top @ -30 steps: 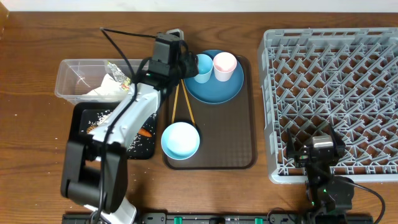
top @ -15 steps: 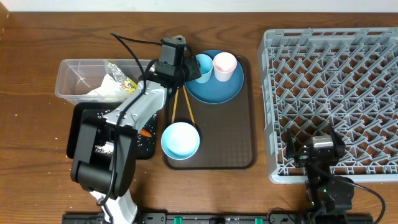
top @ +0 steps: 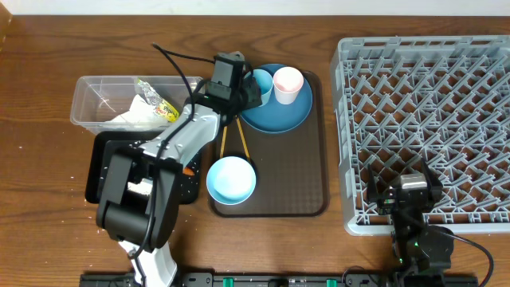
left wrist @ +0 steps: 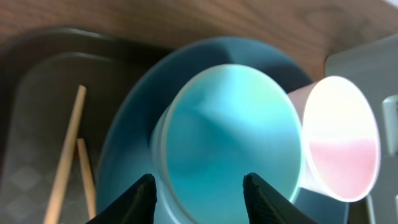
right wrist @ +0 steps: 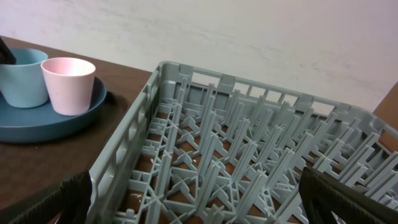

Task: Sort waste into correct bins and load items into the dishwasher rack
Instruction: 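Grasp the light-blue cup with the left gripper and lift it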

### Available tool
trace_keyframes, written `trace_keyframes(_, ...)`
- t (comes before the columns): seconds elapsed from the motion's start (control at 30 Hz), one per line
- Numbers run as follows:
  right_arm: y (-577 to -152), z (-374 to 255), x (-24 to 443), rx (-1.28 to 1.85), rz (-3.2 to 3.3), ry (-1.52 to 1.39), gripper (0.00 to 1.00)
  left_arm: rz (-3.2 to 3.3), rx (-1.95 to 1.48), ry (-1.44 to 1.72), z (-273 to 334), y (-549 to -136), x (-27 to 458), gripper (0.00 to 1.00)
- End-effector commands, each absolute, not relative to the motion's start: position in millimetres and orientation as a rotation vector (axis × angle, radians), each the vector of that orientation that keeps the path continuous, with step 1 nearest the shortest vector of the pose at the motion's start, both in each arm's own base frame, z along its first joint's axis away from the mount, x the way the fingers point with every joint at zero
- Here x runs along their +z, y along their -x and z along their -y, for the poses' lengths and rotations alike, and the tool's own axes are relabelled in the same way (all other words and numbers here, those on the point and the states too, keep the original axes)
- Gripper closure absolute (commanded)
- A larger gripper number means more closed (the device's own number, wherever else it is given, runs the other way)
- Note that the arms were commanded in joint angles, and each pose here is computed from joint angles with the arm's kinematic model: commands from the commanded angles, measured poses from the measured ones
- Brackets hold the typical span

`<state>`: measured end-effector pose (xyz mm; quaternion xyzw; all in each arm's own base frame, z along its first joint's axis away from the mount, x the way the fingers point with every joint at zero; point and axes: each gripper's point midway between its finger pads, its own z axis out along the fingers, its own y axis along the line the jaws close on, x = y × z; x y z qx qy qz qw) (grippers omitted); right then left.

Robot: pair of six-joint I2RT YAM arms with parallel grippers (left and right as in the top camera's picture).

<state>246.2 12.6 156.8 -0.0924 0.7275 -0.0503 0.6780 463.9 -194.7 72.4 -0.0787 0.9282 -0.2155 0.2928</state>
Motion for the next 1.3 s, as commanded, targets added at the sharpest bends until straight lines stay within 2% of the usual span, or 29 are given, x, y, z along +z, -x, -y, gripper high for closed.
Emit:
trace_keyframes(0.0, -246.2, -11.3, 155.5, -0.121, -1.638, 0.210, 0.01, -2.486, -0.563, 0.229, 193.3, -465.6, 64.0, 0.54)
trace_keyframes(0.1, -246.2, -11.3, 155.5, -0.121, -1.638, 0.210, 0.01, -2.478, -0.536, 0.240, 189.0, -467.7, 64.0, 0.54)
trace_keyframes(0.27, -246.2, -11.3, 155.5, -0.121, -1.638, 0.210, 0.01, -2.479, -0.517, 0.251, 185.1, -468.3, 63.0, 0.60)
trace_keyframes(0.37, -246.2, -11.3, 155.5, -0.121, -1.638, 0.210, 0.01, -2.480, -0.517, 0.251, 185.0, -468.3, 62.9, 0.74)
trace_keyframes(0.6, -246.2, -11.3, 155.5, -0.121, -1.638, 0.210, 0.01, -2.478, -0.517, 0.251, 185.1, -468.4, 63.4, 0.79)
trace_keyframes(0.73, -246.2, -11.3, 155.5, -0.121, -1.638, 0.210, 0.01, -2.474, -0.518, 0.253, 184.3, -469.0, 65.2, 0.93)
trace_keyframes(1.0, -246.2, -11.3, 155.5, -0.121, -1.638, 0.210, 0.01, -2.461, -0.511, 0.281, 171.9, -470.8, 75.6, 0.94)
trace_keyframes(1.27, -246.2, -11.3, 155.5, -0.121, -1.638, 0.210, 0.01, -2.478, -0.464, 0.380, 130.4, -460.0, 99.9, 0.94)
